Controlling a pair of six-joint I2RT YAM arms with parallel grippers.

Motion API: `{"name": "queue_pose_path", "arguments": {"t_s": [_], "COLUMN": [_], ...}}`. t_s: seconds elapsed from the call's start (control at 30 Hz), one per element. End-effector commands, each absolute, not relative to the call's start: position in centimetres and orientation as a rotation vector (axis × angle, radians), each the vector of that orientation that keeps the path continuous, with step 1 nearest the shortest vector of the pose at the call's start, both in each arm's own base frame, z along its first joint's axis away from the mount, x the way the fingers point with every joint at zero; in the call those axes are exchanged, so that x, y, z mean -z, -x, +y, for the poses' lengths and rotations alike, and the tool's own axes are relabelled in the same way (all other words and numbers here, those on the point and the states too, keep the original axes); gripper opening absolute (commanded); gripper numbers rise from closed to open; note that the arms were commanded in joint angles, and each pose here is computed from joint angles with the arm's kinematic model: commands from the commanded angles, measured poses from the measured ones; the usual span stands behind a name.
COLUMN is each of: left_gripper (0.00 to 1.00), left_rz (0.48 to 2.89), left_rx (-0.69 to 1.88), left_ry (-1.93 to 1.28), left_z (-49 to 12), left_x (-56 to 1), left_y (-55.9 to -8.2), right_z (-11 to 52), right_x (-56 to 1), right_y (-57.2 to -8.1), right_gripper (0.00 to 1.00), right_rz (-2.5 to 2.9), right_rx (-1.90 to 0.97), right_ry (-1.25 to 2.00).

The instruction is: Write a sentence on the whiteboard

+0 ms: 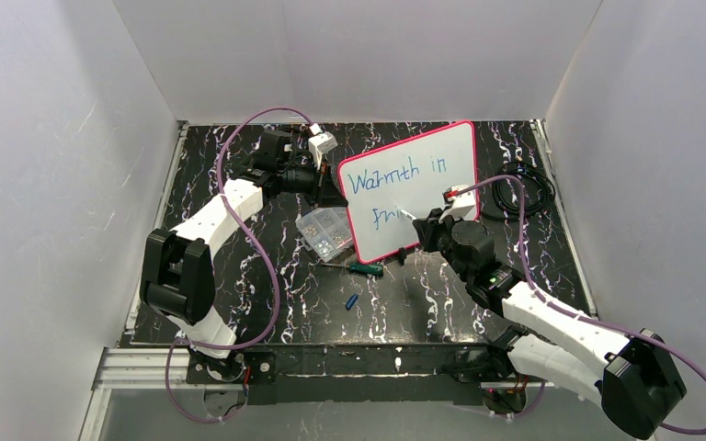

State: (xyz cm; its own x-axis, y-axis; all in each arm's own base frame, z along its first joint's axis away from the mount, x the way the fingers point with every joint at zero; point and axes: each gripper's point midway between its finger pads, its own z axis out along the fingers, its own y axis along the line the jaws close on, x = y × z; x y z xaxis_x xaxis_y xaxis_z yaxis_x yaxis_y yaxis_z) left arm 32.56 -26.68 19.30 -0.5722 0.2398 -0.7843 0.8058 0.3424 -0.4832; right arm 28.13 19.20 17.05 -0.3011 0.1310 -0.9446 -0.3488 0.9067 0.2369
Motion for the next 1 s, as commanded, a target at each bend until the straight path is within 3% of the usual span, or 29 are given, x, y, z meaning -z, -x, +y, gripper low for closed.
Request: {"name": "queue_pose_path", "arguments": {"t_s": [0.0,0.97], "left_gripper": [0.00,0.00], "left_rz": [1.872,1.868], "left_rx": [1.240,1.244], "left_ry": [-0.985,-0.986], "left_z": [-27.2,-27.3], "left_x": [-23.5,-23.6], "left_y": [-31.2,-31.2], "right_z": [18.4,19.3], "right_x": [-17.7,-21.0], "right_y": [-28.8,-29.6], "right_gripper": [0.01,0.01], "right_rz": [1.782,1.697], "right_rx": [-0.439,-0.473], "right_ry": [0.127,0.138]}}
